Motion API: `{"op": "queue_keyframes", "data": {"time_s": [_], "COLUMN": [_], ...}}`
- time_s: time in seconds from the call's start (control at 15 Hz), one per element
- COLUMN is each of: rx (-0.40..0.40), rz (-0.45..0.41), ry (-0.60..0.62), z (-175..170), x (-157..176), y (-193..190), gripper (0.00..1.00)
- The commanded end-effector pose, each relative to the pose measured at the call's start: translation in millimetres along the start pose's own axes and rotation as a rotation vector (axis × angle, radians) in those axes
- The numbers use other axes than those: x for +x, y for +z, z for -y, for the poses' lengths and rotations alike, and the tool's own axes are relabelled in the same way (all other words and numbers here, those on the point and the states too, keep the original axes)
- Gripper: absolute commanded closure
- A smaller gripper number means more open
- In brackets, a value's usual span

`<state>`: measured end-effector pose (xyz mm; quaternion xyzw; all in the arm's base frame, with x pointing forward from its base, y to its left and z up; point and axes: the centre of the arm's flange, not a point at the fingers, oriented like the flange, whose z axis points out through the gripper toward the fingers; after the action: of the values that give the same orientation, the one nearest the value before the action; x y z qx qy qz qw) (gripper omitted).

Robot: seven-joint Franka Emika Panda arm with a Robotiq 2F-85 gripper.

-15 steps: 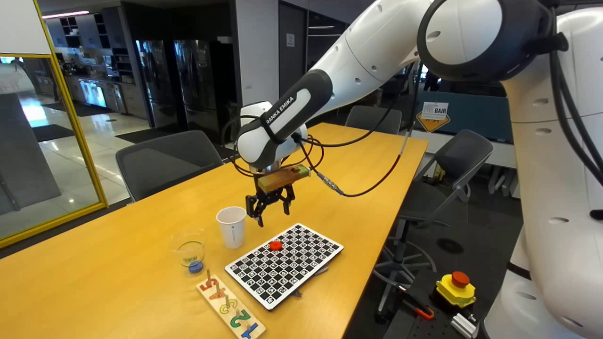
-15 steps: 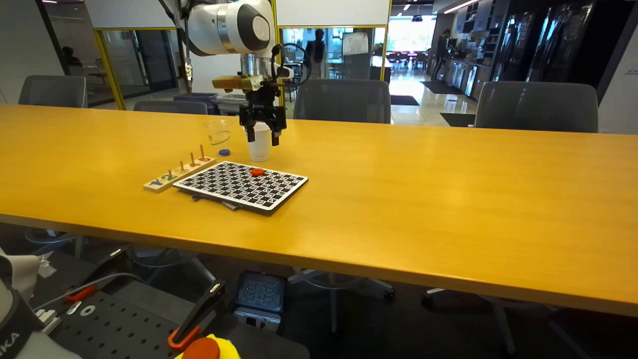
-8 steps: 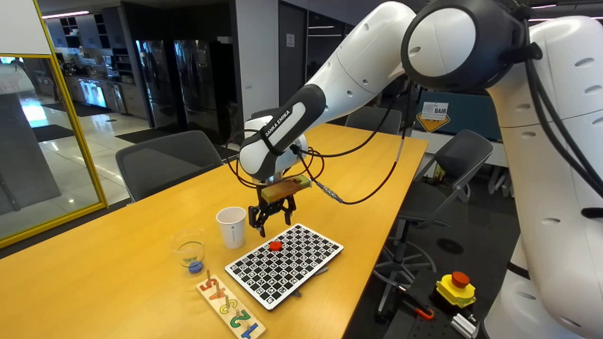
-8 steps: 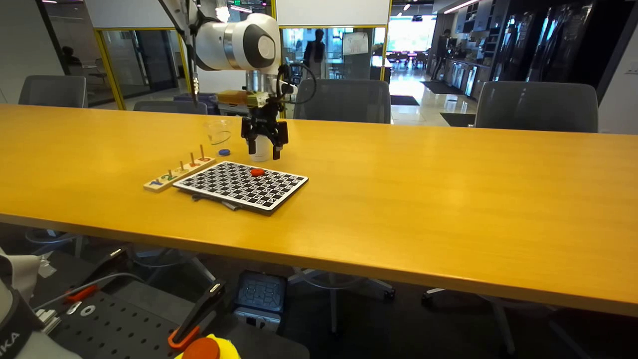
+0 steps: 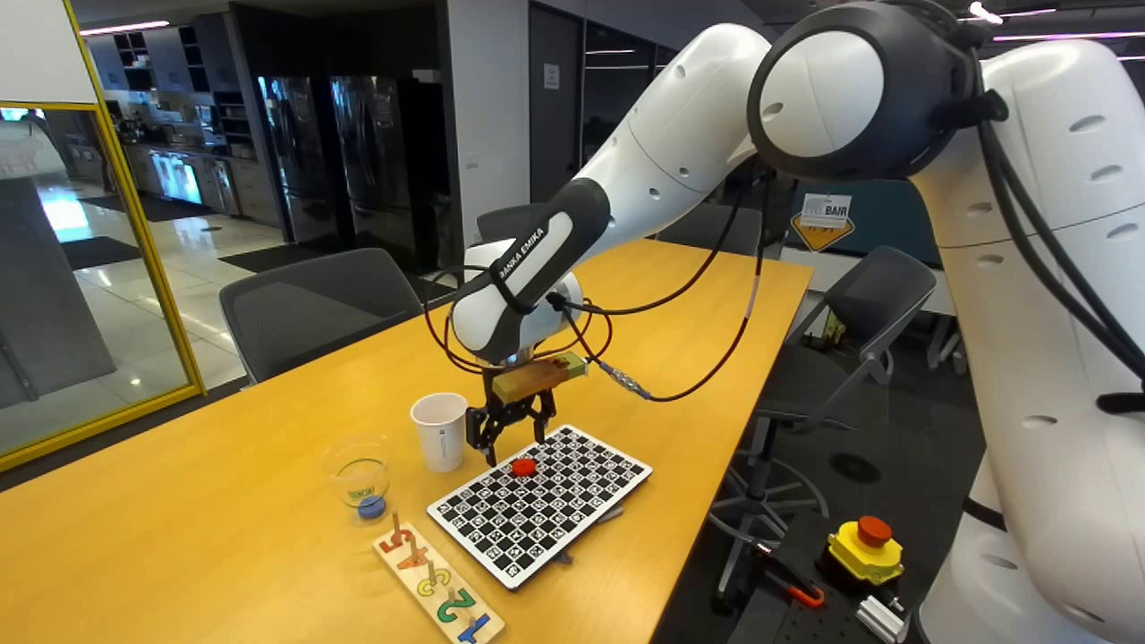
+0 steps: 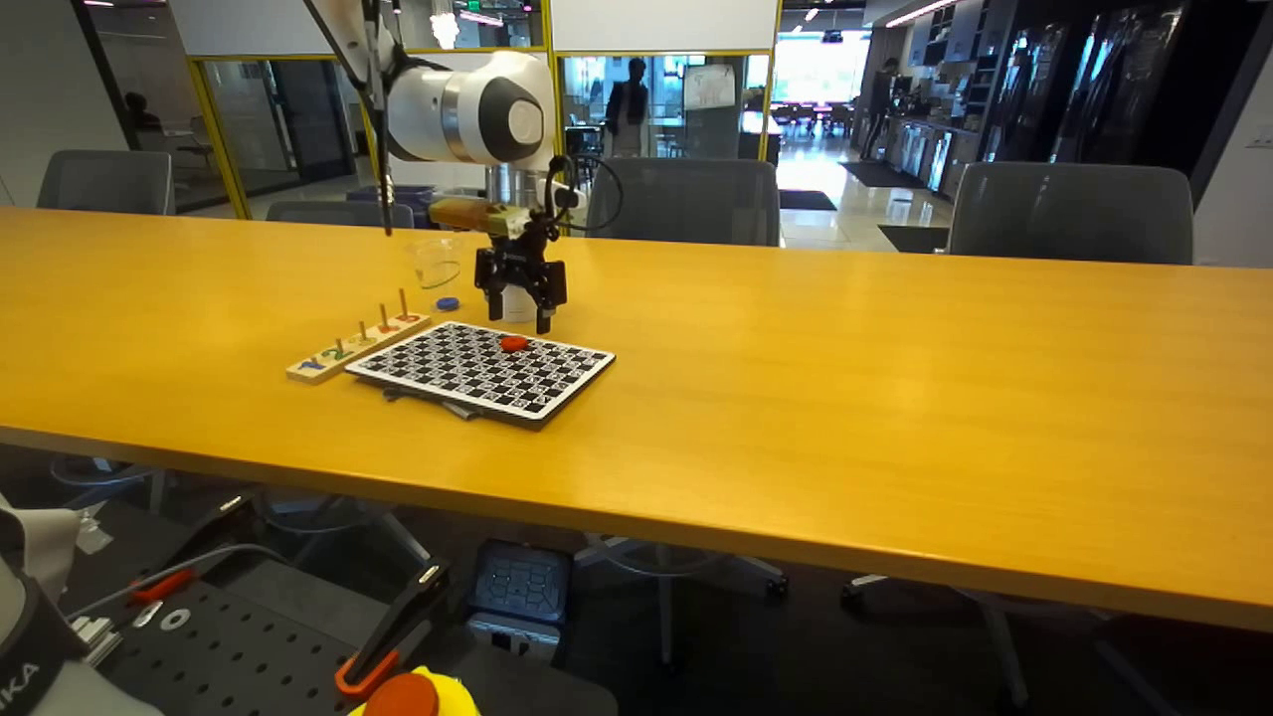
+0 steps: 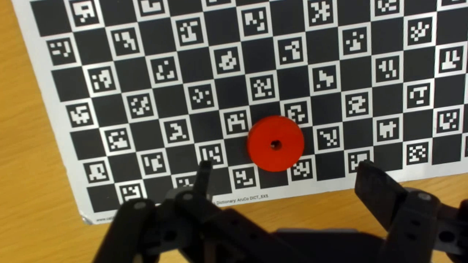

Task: Put the blue ring in the clear cup and the orange rings in the white cup

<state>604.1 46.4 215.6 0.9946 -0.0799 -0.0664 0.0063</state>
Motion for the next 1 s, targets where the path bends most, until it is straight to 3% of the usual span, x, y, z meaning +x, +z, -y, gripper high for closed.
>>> {"op": "queue_keyframes", "data": {"time_s": [0.0, 0.93], "rx": [0.035, 0.063], "rz": [-0.02, -0.021], "ry": [0.001, 0.018], "z": [-4, -14], "x": [-8, -20], "y": [2, 12], "gripper": [0.0, 0.0]}}
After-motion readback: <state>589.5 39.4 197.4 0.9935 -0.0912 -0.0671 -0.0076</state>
